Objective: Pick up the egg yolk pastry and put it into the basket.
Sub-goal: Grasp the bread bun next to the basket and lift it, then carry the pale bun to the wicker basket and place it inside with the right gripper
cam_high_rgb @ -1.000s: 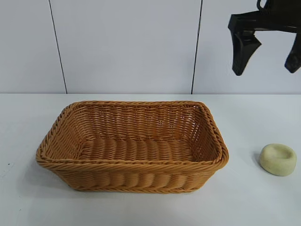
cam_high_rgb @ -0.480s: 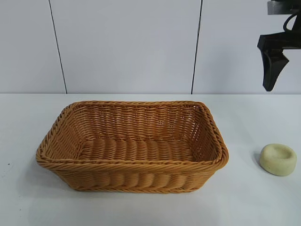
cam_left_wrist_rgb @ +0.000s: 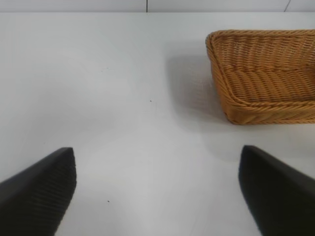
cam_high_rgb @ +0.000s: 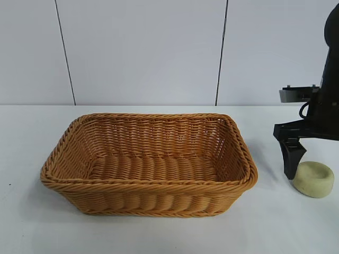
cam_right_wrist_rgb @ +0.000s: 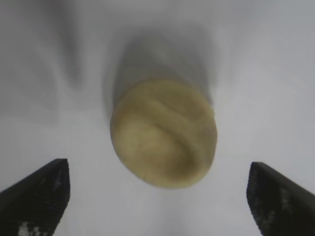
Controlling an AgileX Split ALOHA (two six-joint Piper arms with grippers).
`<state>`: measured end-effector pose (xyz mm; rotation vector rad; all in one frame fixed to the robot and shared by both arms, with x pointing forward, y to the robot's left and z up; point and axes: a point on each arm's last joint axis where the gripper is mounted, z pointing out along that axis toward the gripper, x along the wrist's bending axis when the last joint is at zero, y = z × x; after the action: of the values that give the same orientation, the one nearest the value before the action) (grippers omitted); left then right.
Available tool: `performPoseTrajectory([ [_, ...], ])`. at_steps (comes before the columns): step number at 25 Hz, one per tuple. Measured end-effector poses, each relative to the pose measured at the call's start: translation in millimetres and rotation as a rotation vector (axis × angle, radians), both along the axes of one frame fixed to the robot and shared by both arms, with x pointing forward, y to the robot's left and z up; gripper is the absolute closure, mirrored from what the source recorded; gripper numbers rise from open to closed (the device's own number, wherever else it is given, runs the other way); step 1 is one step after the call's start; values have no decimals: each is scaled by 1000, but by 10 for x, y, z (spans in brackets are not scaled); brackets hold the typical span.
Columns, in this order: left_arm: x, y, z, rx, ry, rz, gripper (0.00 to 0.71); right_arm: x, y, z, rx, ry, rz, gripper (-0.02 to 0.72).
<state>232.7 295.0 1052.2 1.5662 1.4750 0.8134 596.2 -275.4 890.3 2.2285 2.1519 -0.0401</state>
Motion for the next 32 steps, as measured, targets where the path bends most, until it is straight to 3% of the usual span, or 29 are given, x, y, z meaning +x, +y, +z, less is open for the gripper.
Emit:
performPoseTrajectory([
  [5, 0, 0, 0, 0, 0, 0, 63, -2, -5, -87, -7, 23, -8, 8],
  [7, 0, 0, 0, 0, 0, 0, 63, -6, -5, -87, -7, 27, -9, 40],
  [9, 0, 0, 0, 0, 0, 0, 63, -15, -6, -87, -9, 37, -9, 125],
  [14, 0, 0, 0, 0, 0, 0, 63, -55, -12, -80, -15, 85, -12, 420],
  [17, 0, 0, 0, 0, 0, 0, 63, -55, -13, -6, -16, 79, -13, 519],
  [24, 0, 0, 0, 0, 0, 0, 63, -45, -12, 566, -8, -22, -20, 553],
  [32, 0, 0, 0, 0, 0, 0, 63, -66, -18, 1435, -1, -176, 3, 554],
])
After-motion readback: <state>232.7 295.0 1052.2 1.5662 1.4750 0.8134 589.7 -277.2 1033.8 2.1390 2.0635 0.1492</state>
